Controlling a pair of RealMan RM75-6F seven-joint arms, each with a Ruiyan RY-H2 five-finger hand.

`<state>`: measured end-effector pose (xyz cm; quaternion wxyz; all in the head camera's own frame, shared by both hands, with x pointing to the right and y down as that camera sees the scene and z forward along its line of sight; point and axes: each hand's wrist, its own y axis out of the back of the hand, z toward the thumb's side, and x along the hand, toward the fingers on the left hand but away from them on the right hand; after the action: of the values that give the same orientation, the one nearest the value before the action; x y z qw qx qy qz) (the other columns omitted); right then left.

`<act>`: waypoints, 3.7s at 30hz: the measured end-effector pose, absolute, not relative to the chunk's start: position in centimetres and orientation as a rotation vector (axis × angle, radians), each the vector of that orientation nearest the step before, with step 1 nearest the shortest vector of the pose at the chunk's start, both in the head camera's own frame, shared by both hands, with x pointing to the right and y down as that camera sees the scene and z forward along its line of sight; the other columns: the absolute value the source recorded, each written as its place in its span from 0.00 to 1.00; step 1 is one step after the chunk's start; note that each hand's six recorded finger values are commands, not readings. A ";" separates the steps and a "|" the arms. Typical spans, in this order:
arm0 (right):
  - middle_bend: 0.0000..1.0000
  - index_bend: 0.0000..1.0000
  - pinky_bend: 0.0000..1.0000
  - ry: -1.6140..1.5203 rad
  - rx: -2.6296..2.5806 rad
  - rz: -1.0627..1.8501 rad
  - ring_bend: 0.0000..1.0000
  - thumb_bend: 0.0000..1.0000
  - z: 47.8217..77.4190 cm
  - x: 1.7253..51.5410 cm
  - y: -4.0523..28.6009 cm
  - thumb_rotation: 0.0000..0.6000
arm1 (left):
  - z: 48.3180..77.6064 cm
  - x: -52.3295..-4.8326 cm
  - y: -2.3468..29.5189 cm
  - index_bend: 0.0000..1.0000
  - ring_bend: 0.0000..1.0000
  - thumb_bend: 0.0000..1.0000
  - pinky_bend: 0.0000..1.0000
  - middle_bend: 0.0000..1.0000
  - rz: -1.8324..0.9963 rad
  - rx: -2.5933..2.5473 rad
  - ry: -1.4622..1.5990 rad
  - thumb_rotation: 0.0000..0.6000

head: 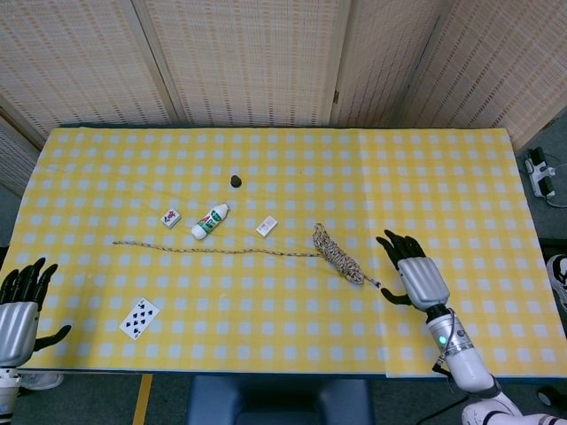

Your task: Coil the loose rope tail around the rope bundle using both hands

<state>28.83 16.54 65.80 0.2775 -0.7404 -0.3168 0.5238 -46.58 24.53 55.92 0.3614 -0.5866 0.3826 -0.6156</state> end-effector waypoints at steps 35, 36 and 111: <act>0.03 0.00 0.04 -0.799 -1.917 1.583 0.10 0.29 73.5 25.6 10.7 1.00 | 56.8 -46.3 24.4 0.13 0.00 0.15 0.00 0.00 -1.574 -1.537 0.984 1.00; 0.05 0.00 0.05 -0.797 -1.927 1.581 0.11 0.29 73.4 25.5 10.7 1.00 | 56.9 -46.3 24.4 0.13 0.00 0.15 0.00 0.00 -1.574 -1.538 0.983 1.00; 0.50 0.61 0.51 -0.736 -2.097 1.103 0.58 0.63 66.9 22.3 9.6 1.00 | 68.7 -38.5 12.5 0.46 0.11 0.29 0.00 0.14 -1.487 -1.827 0.841 1.00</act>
<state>22.29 9.60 66.89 0.3240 -0.7996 -0.2807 0.4206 -38.49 12.53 68.74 0.3148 -0.6932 0.3193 -0.5644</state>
